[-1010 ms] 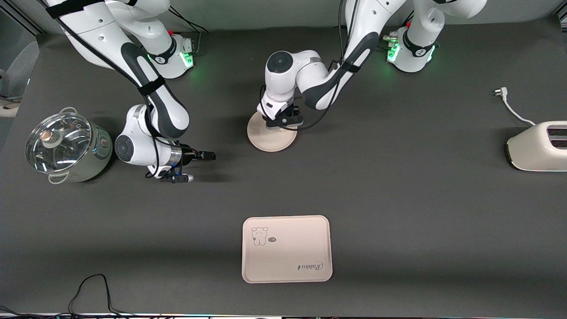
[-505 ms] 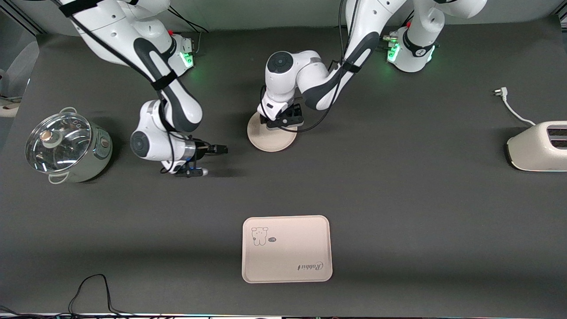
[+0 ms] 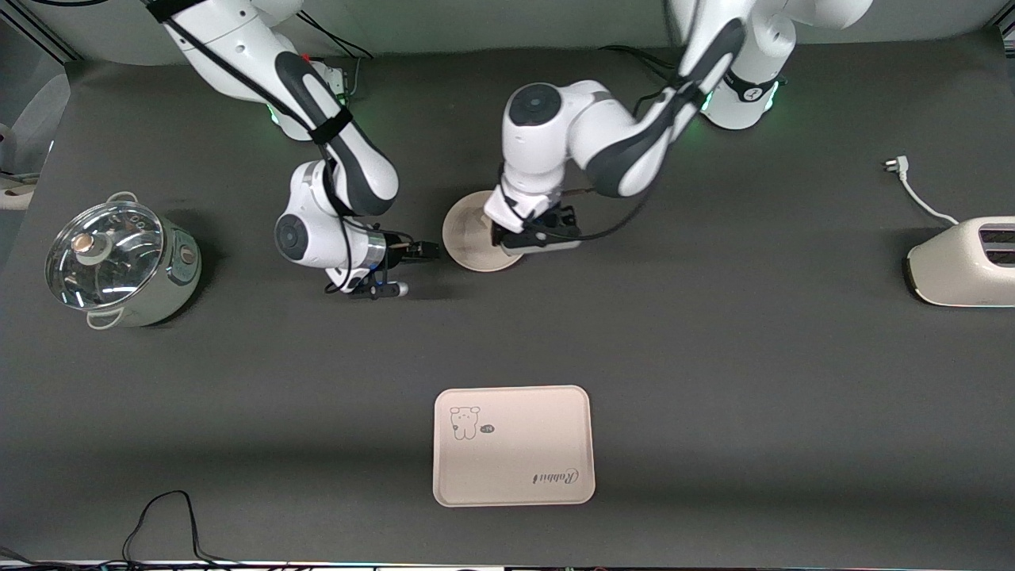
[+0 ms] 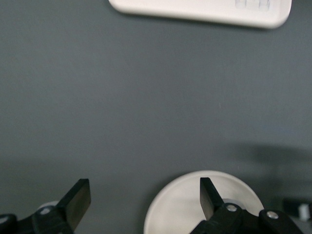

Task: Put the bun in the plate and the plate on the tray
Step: 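Grasp the plate rim with the right gripper while the left gripper withdraws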

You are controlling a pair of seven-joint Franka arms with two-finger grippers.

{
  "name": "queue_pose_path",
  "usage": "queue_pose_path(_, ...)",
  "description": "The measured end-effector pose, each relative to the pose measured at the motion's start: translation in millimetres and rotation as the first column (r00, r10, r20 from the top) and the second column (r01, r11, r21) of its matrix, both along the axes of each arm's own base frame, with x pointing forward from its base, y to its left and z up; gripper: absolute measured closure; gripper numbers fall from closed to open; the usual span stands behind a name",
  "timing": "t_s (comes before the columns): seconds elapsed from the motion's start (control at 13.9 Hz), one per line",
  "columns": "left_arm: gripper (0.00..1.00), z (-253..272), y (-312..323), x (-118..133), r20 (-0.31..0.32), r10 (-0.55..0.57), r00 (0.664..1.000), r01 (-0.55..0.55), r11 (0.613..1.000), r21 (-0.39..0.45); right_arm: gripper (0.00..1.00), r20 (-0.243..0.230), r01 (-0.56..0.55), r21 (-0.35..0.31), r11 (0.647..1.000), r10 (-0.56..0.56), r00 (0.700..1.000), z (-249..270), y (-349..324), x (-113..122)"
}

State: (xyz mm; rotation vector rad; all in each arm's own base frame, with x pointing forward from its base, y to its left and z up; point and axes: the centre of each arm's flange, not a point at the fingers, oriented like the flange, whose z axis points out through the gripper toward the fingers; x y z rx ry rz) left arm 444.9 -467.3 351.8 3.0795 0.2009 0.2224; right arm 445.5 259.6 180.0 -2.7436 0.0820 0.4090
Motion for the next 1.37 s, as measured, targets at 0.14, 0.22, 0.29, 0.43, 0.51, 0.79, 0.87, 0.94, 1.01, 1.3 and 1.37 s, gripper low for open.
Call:
queue_pose_path(0.14,0.00,30,34,32,-0.020,-0.020,1.000,0.019,0.999,-0.039,0.03,0.016,-0.006,-0.013,1.000,0.006,1.000,-8,12,-17)
queue_pose_path(0.22,0.00,43,52,47,-0.031,-0.041,0.999,0.040,0.999,-0.036,0.03,0.024,-0.010,-0.020,1.000,0.011,1.000,-11,16,-25)
queue_pose_path(0.29,0.00,56,71,62,-0.045,-0.063,0.997,0.062,0.998,-0.018,0.03,0.029,-0.015,-0.025,1.000,0.015,0.999,-13,21,-32)
queue_pose_path(0.43,0.00,86,112,92,-0.080,-0.111,0.991,0.113,0.993,0.025,0.03,0.028,-0.013,-0.024,1.000,0.014,1.000,-16,29,-43)
queue_pose_path(0.51,0.00,100,132,106,-0.090,-0.135,0.987,0.139,0.990,0.036,0.05,0.026,-0.018,-0.025,1.000,0.019,0.999,-17,32,-47)
queue_pose_path(0.79,0.00,124,227,154,-0.125,-0.196,0.973,0.204,0.977,0.061,0.15,0.046,-0.016,-0.020,1.000,0.017,0.999,-17,50,-63)
queue_pose_path(0.87,0.00,126,254,162,-0.149,-0.209,0.967,0.221,0.973,0.067,0.26,0.051,-0.014,-0.021,1.000,0.015,0.999,-18,53,-67)
queue_pose_path(0.94,0.00,131,280,167,-0.161,-0.208,0.965,0.221,0.973,0.071,0.27,0.051,-0.016,-0.022,1.000,0.017,0.999,-19,54,-70)
queue_pose_path(1.01,0.00,141,302,169,-0.169,-0.195,0.966,0.210,0.975,0.076,0.32,0.053,-0.016,-0.023,1.000,0.017,0.998,-19,55,-70)
queue_pose_path(1.3,0.00,185,345,154,-0.181,-0.160,0.970,0.180,0.979,0.099,0.76,0.083,-0.001,-0.031,1.000,0.003,0.997,-19,51,-66)
queue_pose_path(1.37,0.00,191,351,152,-0.182,-0.171,0.968,0.192,0.976,0.102,0.88,0.089,0.002,-0.032,0.999,0.001,0.996,-18,50,-66)
